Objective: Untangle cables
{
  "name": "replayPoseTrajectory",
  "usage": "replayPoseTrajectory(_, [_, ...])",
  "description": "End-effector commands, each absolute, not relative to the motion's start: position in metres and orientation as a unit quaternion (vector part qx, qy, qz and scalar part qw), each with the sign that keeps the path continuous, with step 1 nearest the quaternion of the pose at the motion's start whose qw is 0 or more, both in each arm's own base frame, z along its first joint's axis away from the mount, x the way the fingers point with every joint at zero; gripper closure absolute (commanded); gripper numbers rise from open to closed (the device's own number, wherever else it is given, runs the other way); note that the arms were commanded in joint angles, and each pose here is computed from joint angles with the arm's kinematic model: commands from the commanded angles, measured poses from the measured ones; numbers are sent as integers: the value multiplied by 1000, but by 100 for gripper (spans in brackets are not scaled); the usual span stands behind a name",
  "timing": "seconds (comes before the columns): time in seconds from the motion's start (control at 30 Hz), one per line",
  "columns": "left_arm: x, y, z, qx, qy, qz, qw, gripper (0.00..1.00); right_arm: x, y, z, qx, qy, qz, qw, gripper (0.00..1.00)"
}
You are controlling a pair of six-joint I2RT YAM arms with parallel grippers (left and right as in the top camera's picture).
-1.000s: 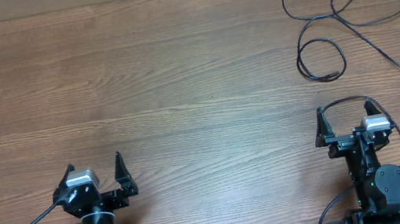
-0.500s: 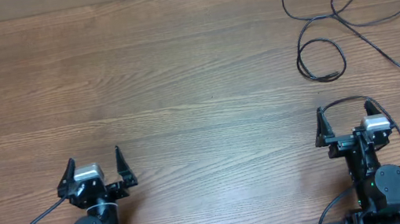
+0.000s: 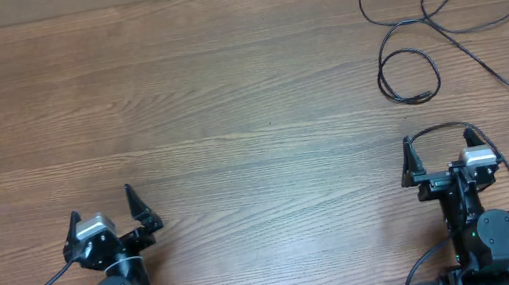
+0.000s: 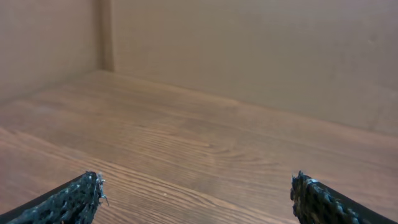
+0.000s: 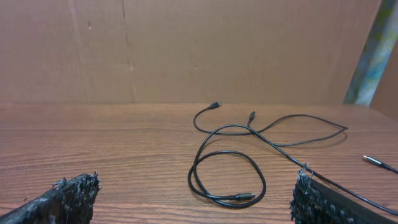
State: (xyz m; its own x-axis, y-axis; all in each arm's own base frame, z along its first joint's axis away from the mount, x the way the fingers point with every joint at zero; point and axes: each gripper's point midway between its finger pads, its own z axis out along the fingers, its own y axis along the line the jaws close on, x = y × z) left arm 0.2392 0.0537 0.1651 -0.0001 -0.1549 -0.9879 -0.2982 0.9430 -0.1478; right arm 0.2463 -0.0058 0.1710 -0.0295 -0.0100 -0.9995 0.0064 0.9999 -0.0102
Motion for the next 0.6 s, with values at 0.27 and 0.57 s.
replayPoseTrajectory(0.27, [239,54,161,-110,718,101,680,0,246,-6,170,1,715,-6,699,0])
replayPoseTrajectory(0.57, [241,44,160,-64,725,104,678,0,246,-6,170,1,715,-6,699,0])
